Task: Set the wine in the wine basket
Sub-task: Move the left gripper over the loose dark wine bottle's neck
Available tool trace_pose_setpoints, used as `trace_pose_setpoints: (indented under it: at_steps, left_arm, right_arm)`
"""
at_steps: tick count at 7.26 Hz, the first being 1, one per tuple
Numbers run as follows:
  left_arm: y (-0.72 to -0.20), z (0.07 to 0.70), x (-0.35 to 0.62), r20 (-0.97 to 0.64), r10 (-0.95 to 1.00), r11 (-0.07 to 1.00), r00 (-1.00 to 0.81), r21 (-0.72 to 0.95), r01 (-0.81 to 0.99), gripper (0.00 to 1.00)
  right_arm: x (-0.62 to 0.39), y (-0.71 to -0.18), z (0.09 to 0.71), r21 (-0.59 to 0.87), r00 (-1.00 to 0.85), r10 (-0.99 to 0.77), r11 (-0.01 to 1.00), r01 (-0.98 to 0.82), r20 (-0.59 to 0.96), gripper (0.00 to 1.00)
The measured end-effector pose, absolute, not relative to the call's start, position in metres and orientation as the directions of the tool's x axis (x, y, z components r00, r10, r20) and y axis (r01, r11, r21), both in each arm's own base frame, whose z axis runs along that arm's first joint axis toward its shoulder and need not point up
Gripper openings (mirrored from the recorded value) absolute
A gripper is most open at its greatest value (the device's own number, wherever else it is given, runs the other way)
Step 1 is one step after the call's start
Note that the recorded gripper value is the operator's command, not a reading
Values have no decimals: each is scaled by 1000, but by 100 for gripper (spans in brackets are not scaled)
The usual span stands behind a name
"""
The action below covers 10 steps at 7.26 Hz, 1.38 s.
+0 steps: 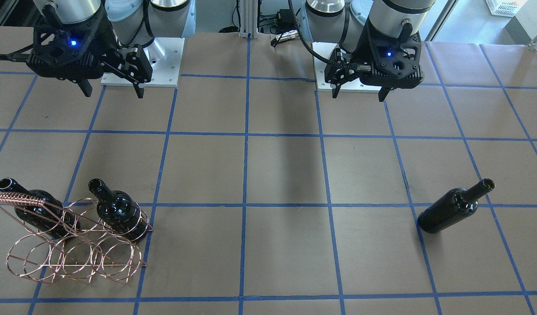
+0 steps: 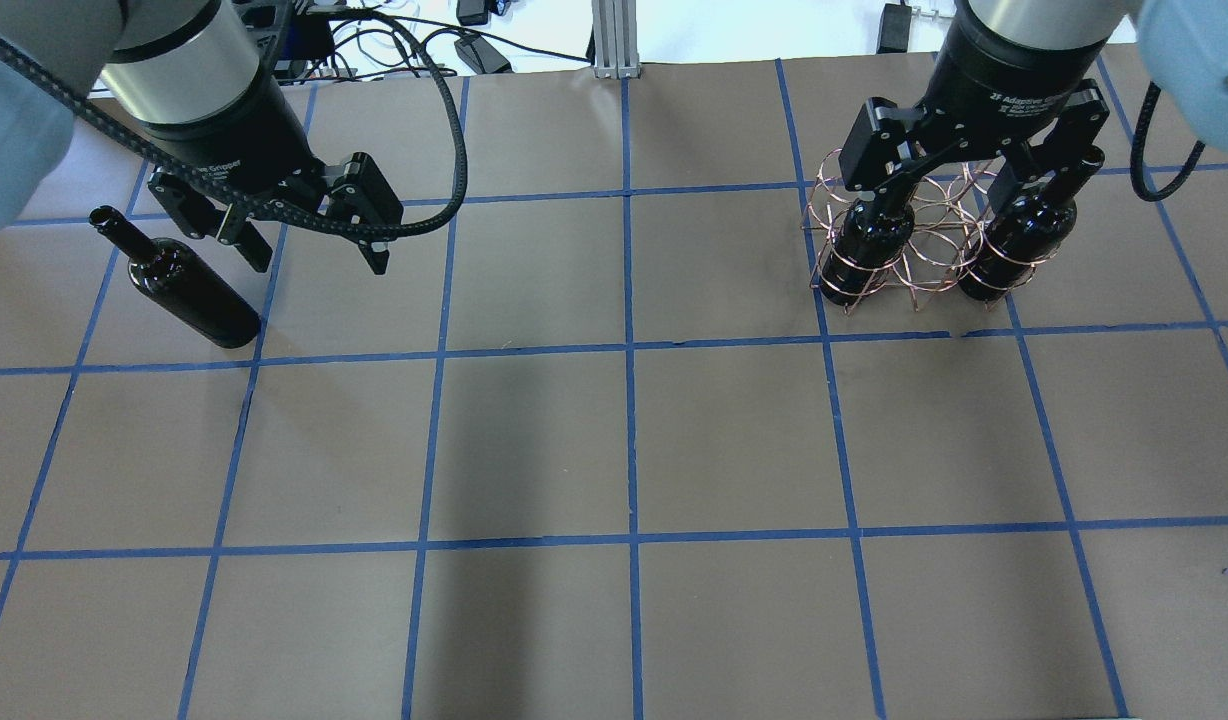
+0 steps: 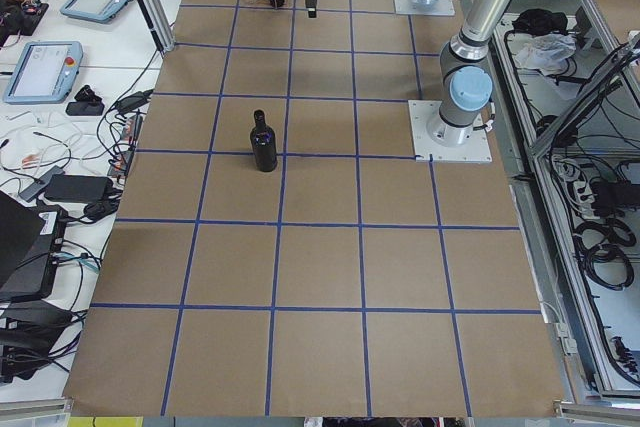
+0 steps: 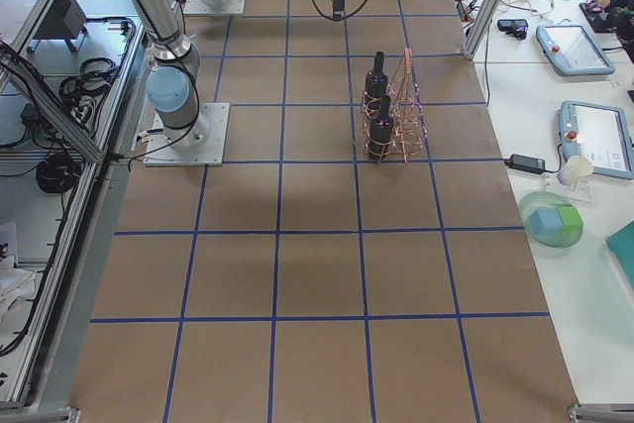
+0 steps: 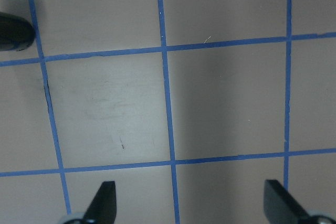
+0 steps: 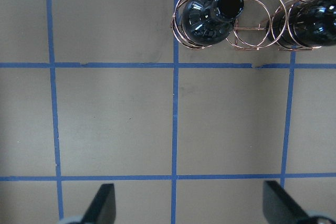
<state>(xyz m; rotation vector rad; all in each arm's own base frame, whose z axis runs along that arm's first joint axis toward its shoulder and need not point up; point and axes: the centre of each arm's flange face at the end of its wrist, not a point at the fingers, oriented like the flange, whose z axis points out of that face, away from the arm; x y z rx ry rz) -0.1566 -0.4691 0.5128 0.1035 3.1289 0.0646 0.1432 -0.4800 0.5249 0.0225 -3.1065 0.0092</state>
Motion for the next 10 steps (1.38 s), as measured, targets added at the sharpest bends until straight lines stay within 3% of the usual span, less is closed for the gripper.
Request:
trace_pose_setpoints:
  at_steps: [8,10]
  left_arm:
    - [-472,525,-140,-30,46,999,-999,25,45,100]
    - [-484,525,-94,-22,-26,999,-999,23,-27,100]
  right_arm:
    - [143,-480,525,-4,-999,-15,1000,-15,35,100]
    - [143,-480,525,-4,-999,-15,1000,-15,35,100]
